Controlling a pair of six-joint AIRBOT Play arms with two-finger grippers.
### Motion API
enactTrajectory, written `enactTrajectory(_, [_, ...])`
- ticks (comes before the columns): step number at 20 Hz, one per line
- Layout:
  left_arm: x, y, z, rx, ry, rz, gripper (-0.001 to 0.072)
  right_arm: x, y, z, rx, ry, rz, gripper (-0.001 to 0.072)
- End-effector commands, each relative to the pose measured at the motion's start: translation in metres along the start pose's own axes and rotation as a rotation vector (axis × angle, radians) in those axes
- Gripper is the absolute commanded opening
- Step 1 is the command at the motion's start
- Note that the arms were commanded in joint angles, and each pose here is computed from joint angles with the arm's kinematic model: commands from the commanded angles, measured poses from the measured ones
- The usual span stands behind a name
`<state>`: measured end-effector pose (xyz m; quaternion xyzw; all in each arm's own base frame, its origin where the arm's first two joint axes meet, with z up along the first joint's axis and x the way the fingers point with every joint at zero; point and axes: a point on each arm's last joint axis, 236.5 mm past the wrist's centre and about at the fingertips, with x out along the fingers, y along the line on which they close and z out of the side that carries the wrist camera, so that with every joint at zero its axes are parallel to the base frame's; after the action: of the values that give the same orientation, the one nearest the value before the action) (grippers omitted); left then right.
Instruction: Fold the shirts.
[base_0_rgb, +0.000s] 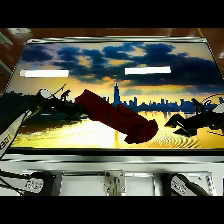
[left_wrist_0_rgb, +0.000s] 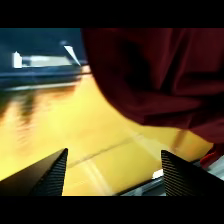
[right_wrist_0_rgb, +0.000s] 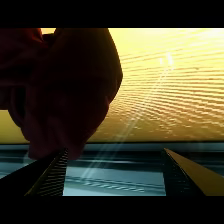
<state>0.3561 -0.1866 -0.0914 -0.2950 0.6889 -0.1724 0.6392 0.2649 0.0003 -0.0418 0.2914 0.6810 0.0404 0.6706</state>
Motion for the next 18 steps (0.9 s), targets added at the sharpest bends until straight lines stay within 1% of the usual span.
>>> enactTrajectory(1, [0.033, -0.012, 0.014, -0.072, -0.047, -0.087, 0.0703, 0.018, -0.003, -0.006, 0.033, 0.012, 0.028, 0.0692])
enactTrajectory(3, [0.04, -0.014, 0.023, -0.098, -0.079, -0.1, 0.0693, 0.02, 0.002, -0.003, 0.046, -0.002, 0.056, 0.0692])
enactTrajectory(4, [0.042, -0.014, 0.025, -0.112, -0.086, -0.108, 0.0538, 0.022, 0.006, -0.001, 0.054, -0.011, 0.075, 0.0692])
enactTrajectory(5, [0.043, -0.015, 0.027, -0.121, -0.093, -0.114, 0.0325, 0.025, 0.008, 0.001, 0.067, -0.023, 0.091, 0.0692])
enactTrajectory(6, [0.042, -0.016, 0.03, -0.121, -0.102, -0.116, 0.0133, 0.028, 0.01, 0.001, 0.081, -0.03, 0.108, 0.0692])
enactTrajectory(7, [0.04, -0.017, 0.032, -0.103, -0.108, -0.118, 0.0055, 0.032, 0.013, 0.001, 0.096, -0.038, 0.129, 0.0692])
enactTrajectory(8, [0.037, -0.022, 0.034, -0.07, -0.109, -0.124, 0.0042, 0.036, 0.016, 0.001, 0.112, -0.046, 0.155, 0.0692])
enactTrajectory(11, [0.024, -0.039, 0.043, -0.003, -0.133, -0.145, 0.0041, 0.052, 0.027, 0.0, 0.164, -0.078, 0.244, 0.0692])
enactTrajectory(13, [0.013, -0.05, 0.049, 0.037, -0.161, -0.156, 0.0041, 0.067, 0.034, -0.007, 0.159, -0.073, 0.243, 0.0692])
enactTrajectory(15, [0.005, -0.058, 0.051, 0.069, -0.181, -0.164, 0.0041, 0.084, 0.048, -0.015, 0.089, -0.061, 0.211, 0.0691])
enactTrajectory(16, [0.002, -0.06, 0.052, 0.078, -0.188, -0.163, 0.004, 0.09, 0.056, -0.017, 0.043, -0.064, 0.195, 0.0584])
enactTrajectory(17, [-0.002, -0.063, 0.053, 0.091, -0.197, -0.161, 0.004, 0.095, 0.063, -0.019, 0.012, -0.066, 0.187, 0.0289])
enactTrajectory(18, [-0.009, -0.066, 0.054, 0.106, -0.207, -0.159, 0.004, 0.095, 0.067, -0.019, -0.006, -0.067, 0.186, 0.0059])
